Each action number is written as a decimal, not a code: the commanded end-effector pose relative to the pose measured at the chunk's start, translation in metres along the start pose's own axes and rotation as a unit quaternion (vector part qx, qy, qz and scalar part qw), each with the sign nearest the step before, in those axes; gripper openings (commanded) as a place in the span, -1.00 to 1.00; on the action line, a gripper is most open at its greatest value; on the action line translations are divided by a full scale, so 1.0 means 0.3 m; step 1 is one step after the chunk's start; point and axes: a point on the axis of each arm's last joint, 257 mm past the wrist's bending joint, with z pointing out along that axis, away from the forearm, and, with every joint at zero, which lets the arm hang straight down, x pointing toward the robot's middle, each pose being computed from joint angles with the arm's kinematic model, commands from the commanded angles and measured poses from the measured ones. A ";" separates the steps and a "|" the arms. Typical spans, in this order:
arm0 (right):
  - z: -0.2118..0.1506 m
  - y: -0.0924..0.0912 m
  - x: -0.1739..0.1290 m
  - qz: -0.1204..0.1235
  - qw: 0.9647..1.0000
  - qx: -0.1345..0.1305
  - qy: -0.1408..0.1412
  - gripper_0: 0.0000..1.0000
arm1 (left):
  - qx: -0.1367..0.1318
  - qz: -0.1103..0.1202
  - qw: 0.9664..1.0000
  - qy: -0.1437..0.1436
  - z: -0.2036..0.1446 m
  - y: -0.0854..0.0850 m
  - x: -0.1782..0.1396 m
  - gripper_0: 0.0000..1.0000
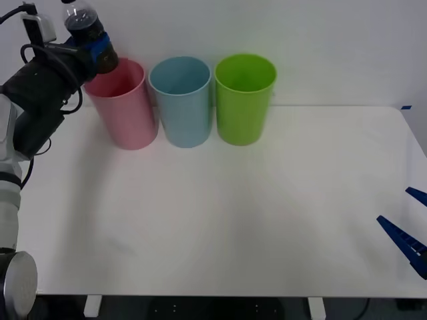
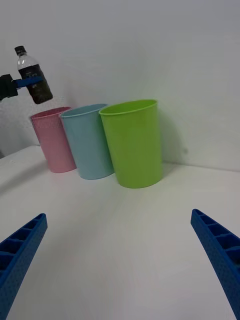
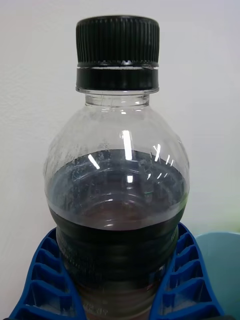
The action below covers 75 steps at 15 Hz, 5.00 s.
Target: Grasp the object on the table and drop it into the matching bin: aluminum can to the light blue bin, PET bottle to the pink bin.
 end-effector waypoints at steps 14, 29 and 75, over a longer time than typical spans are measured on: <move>0.000 0.000 0.000 0.000 1.000 0.000 0.000 1.00 | 0.013 -0.023 1.000 -0.002 0.009 -0.029 0.014 1.00; 0.000 0.000 0.000 0.000 1.000 0.000 0.000 1.00 | 0.064 -0.079 0.994 -0.032 -0.352 -0.156 0.070 1.00; 0.000 0.000 0.000 0.000 1.000 0.000 0.000 1.00 | 0.256 0.036 0.961 0.100 -1.081 -0.375 0.360 1.00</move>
